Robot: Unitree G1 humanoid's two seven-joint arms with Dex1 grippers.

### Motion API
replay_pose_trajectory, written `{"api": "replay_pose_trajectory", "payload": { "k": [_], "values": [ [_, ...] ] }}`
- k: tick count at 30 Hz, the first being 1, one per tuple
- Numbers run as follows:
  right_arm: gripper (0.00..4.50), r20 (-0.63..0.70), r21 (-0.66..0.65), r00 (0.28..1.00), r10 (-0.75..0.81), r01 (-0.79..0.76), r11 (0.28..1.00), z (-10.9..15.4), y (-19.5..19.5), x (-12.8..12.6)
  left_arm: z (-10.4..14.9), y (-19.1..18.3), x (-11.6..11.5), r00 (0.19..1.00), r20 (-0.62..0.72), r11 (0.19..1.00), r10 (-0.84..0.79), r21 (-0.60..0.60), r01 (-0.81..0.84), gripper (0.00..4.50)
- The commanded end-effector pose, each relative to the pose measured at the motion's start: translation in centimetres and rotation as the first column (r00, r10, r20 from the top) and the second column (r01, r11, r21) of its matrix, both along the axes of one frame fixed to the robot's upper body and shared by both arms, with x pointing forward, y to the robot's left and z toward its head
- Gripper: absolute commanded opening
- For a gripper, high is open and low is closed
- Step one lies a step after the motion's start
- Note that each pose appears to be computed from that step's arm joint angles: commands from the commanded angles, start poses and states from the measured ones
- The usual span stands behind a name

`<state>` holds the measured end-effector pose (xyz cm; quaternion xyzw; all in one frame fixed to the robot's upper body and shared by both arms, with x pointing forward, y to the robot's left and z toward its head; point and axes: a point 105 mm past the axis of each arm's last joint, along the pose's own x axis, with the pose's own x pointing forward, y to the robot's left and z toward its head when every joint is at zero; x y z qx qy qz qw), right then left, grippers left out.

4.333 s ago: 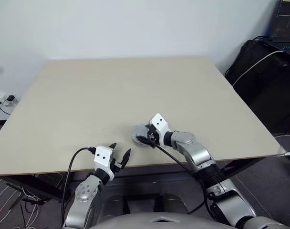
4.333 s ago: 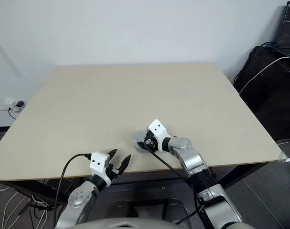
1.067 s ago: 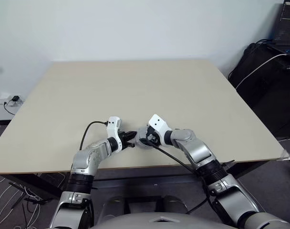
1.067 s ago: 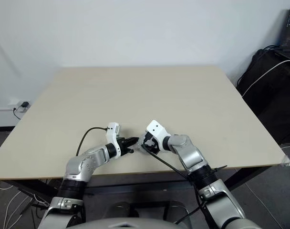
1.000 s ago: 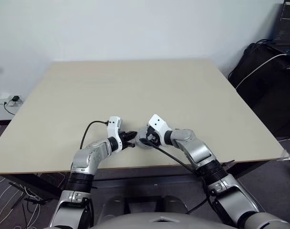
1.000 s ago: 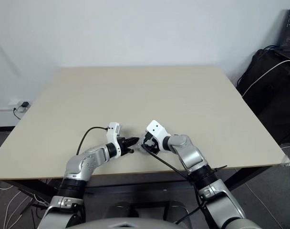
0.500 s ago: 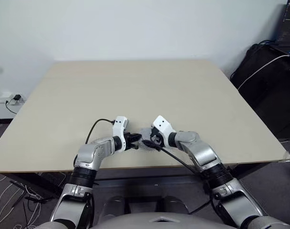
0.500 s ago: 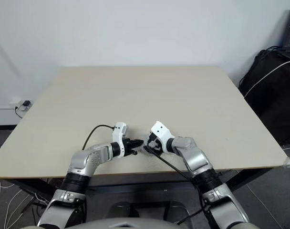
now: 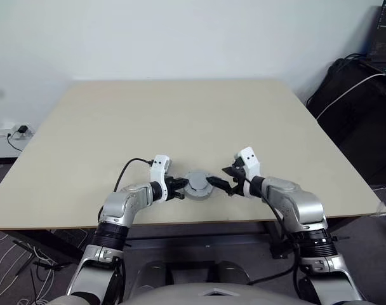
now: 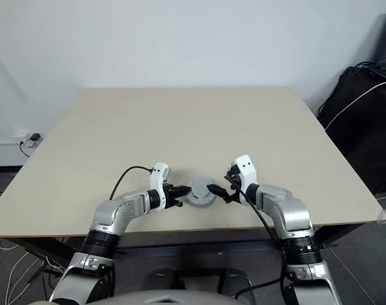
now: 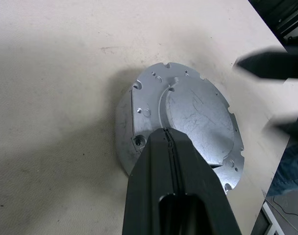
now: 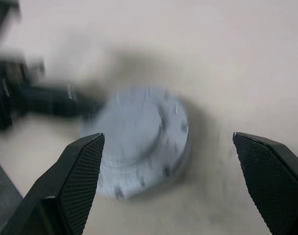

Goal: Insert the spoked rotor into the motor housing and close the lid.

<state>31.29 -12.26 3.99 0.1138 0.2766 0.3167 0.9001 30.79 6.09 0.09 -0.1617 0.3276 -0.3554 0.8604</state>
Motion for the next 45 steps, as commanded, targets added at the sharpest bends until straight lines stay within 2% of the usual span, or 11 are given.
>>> {"api": "replay_pose_trajectory", "payload": {
  "k": [1,6,17,21,25,31,34,38,45],
  "values": [
    [4.46,-0.071,0.082,0.993,-0.092,0.098,0.992,0.8,0.1,0.5,-0.3,-0.7,-0.6,0.999,-0.012,0.999,-0.04,0.007,0.04,0.0],
    [4.46,-0.258,0.14,0.955,-0.148,0.188,0.972,-1.0,1.8,0.1,-0.3,-0.9,-0.7,0.999,-0.012,0.999,-0.044,0.004,0.044,0.0],
    [4.46,-0.416,0.19,0.903,-0.106,0.2,0.961,-2.1,3.8,-0.7,-0.1,-0.9,-0.8,0.999,-0.005,0.999,-0.047,-0.004,0.047,0.0],
    [4.46,-0.487,0.3,0.873,-0.031,0.2,0.933,-1.9,4.8,-1.3,-0.1,-0.9,-0.9,0.999,-0.004,0.999,-0.045,-0.014,0.044,0.0],
    [4.46,-0.504,0.447,0.863,0.036,0.226,0.865,-0.8,5.3,-1.4,-0.1,-0.9,-1.0,0.999,-0.005,0.999,-0.043,-0.017,0.043,0.0],
    [4.46,-0.437,0.61,0.894,0.097,0.216,0.762,1.5,5.8,-1.5,-0.4,-0.7,-1.3,0.999,-0.012,0.999,-0.042,-0.015,0.042,0.0],
    [4.46,-0.452,0.597,0.888,0.085,0.231,0.768,1.1,6.0,-1.7,-0.4,-0.7,-1.3,0.999,-0.016,0.999,-0.043,-0.013,0.043,0.0],
    [4.46,-0.491,0.511,0.869,0.058,0.234,0.827,-0.3,6.2,-2.3,-0.5,-0.7,-1.4,0.999,-0.016,0.999,-0.044,-0.013,0.043,0.0],
    [2.3,-0.503,0.472,0.864,0.035,0.24,0.848,-0.9,5.9,-2.4,-0.6,-0.8,-1.4,0.999,-0.017,0.999,-0.043,-0.014,0.043,0.0]
  ]
}}
